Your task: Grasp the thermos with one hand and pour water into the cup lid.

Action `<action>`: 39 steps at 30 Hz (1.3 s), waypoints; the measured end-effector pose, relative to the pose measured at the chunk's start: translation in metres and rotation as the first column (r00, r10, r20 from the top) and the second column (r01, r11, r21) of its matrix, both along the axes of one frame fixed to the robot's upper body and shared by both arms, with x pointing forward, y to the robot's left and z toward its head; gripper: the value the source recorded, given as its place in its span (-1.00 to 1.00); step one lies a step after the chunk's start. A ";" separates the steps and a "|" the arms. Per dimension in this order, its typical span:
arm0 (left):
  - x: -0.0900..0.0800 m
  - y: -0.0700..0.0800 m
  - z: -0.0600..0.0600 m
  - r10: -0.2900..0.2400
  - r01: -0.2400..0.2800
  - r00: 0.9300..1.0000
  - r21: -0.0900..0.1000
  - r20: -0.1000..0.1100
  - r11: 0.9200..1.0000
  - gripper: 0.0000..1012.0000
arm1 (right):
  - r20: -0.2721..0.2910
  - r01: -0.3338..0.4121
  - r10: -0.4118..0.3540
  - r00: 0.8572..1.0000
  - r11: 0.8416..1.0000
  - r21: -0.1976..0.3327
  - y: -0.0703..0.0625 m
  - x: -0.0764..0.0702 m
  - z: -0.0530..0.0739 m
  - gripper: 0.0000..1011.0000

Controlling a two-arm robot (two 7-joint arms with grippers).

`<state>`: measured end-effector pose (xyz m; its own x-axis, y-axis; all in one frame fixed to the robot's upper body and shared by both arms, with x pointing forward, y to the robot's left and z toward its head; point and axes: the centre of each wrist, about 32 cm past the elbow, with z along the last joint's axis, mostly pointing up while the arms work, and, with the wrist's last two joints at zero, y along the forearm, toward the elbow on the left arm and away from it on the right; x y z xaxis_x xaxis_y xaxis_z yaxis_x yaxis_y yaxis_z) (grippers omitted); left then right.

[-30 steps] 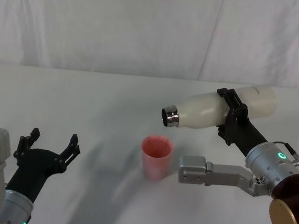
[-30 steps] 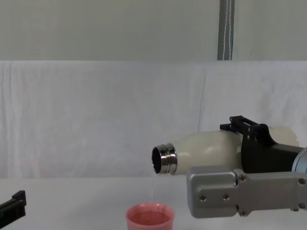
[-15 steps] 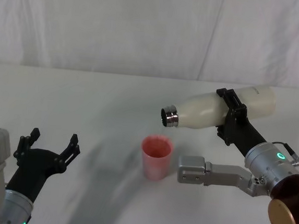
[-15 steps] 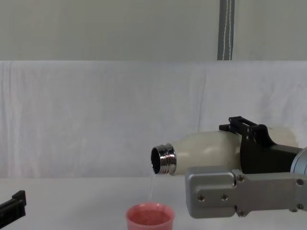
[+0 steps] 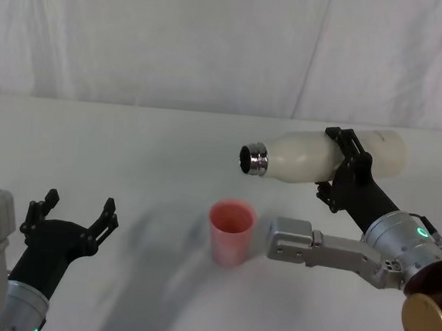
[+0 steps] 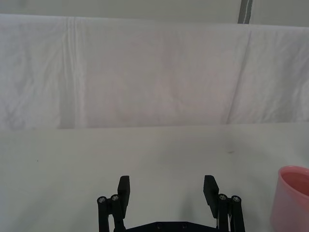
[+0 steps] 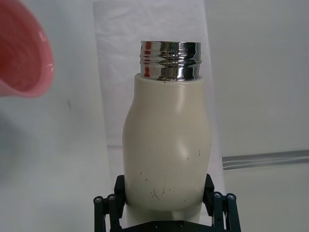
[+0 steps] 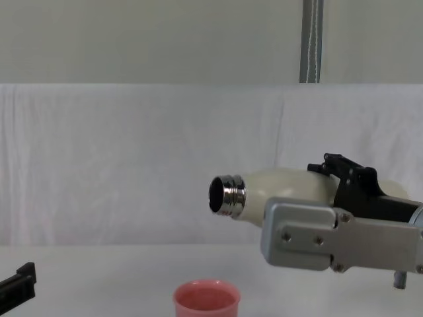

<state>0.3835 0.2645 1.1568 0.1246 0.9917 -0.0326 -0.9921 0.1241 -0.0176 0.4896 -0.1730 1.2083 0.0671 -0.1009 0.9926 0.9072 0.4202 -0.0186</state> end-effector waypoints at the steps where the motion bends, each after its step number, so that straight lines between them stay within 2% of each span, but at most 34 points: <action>1: 0.000 0.000 0.000 0.000 0.000 1.000 0.000 0.000 1.000 0.98 | -0.002 -0.002 0.002 1.000 1.000 0.017 0.000 0.000 0.000 0.89; 12: 0.000 0.000 0.000 0.000 0.000 1.000 0.000 0.000 1.000 0.98 | -0.008 -0.014 0.015 1.000 0.991 0.132 -0.002 0.000 0.003 0.89; 17: 0.000 0.000 0.000 0.000 0.000 1.000 0.000 0.000 1.000 0.98 | -0.018 -0.018 0.022 1.000 0.974 0.224 -0.004 0.000 0.005 0.89; 20: 0.000 0.000 0.000 0.000 0.000 1.000 0.000 0.000 1.000 0.98 | -0.027 -0.017 0.027 0.999 0.953 0.304 -0.005 0.001 0.006 0.89; 23: 0.000 0.000 0.000 0.000 0.000 1.000 0.000 0.000 1.000 0.98 | -0.031 -0.015 0.028 0.999 0.937 0.348 -0.006 0.001 0.007 0.89; 24: 0.000 0.000 0.000 0.000 0.000 1.000 0.000 0.000 1.000 0.98 | -0.036 -0.014 0.030 0.999 0.927 0.375 -0.007 0.002 0.008 0.89; 30: 0.000 0.000 0.000 0.000 0.000 1.000 0.000 0.000 1.000 0.98 | -0.050 -0.007 0.033 0.998 0.891 0.455 -0.010 0.003 0.009 0.89; 31: 0.000 0.000 0.000 0.000 0.000 1.000 0.000 0.000 1.000 0.98 | -0.055 -0.005 0.036 0.998 0.878 0.478 -0.011 0.003 0.009 0.89; 33: 0.000 0.000 0.000 0.000 0.000 1.000 0.000 0.000 1.000 0.98 | -0.062 -0.001 0.037 0.997 0.863 0.505 -0.012 0.003 0.008 0.89; 35: 0.000 0.000 0.000 0.000 0.000 1.000 0.000 0.000 1.000 0.98 | -0.082 0.013 0.040 0.996 0.829 0.559 -0.016 0.005 0.007 0.89; 36: 0.000 0.000 0.000 0.000 0.000 1.000 0.000 0.000 1.000 0.98 | -0.082 0.013 0.040 0.996 0.829 0.559 -0.016 0.005 0.007 0.89; 37: 0.000 0.000 0.000 0.000 0.000 1.000 0.000 0.000 1.000 0.98 | -0.091 0.019 0.042 0.995 0.814 0.581 -0.017 0.005 0.007 0.89; 38: 0.000 0.000 0.000 0.000 0.000 1.000 0.000 0.000 1.000 0.98 | -0.096 0.023 0.041 0.995 0.806 0.591 -0.018 0.006 0.007 0.89; 39: 0.000 0.000 0.000 0.000 0.000 1.000 0.000 0.000 1.000 0.98 | -0.107 0.032 0.043 0.993 0.786 0.617 -0.020 0.006 0.006 0.89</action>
